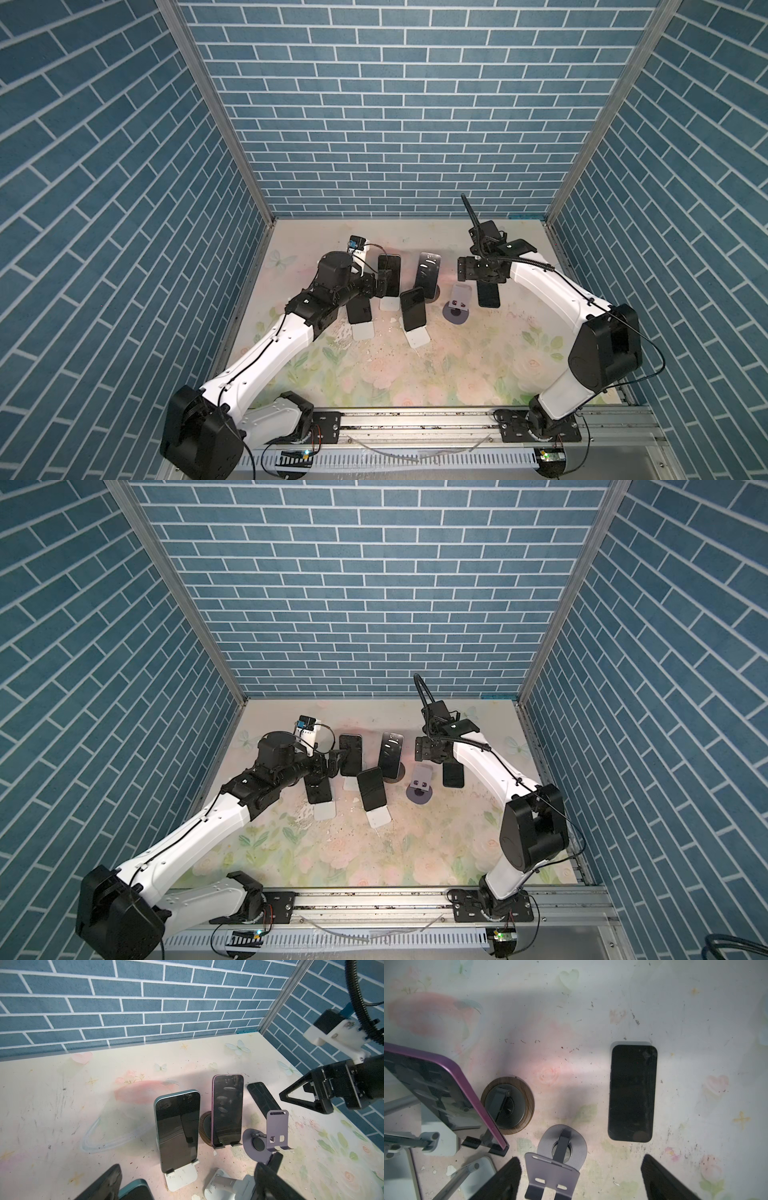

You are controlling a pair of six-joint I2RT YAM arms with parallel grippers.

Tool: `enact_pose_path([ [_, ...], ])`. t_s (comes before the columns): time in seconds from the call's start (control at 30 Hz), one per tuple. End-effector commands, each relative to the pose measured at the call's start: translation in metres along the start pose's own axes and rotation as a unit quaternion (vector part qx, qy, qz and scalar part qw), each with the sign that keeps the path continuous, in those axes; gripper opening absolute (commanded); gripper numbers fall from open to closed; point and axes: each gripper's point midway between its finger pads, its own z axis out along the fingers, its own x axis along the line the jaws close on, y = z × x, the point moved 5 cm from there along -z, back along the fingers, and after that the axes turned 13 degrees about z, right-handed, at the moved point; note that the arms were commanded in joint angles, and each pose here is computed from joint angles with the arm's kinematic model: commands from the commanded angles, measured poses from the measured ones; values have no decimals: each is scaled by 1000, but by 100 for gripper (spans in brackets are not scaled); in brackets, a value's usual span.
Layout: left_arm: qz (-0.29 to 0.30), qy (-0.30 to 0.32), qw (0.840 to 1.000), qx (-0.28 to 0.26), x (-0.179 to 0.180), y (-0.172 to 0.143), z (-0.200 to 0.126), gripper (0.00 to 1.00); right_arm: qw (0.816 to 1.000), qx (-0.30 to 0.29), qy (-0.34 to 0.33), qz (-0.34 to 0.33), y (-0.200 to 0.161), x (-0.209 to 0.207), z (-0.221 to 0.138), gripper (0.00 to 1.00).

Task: Remove the phone from the phone stand
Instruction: Pick up the phone stand from the center of the table.

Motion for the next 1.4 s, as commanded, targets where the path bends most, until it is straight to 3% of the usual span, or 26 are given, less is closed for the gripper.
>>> enact_pose_path([
  [0.0, 6, -8, 1000, -11, -4, 10, -8, 100, 1000, 19, -8, 12, -17, 0, 0, 92],
  [0.2, 6, -11, 1000, -14, -5, 10, -13, 100, 1000, 29, 9, 5, -28, 16, 7, 92],
  [0.7, -6, -1, 1000, -21, -3, 5, -27, 100, 998, 41, -51, 20, -42, 12, 34, 89],
  [1.0, 9, -6, 999, -31, -4, 12, -19, 100, 996, 48, -53, 57, -45, 17, 42, 87],
  [1.37, 20, -9, 999, -26, -4, 7, -14, 100, 991, 47, -106, 68, -54, 17, 49, 85],
])
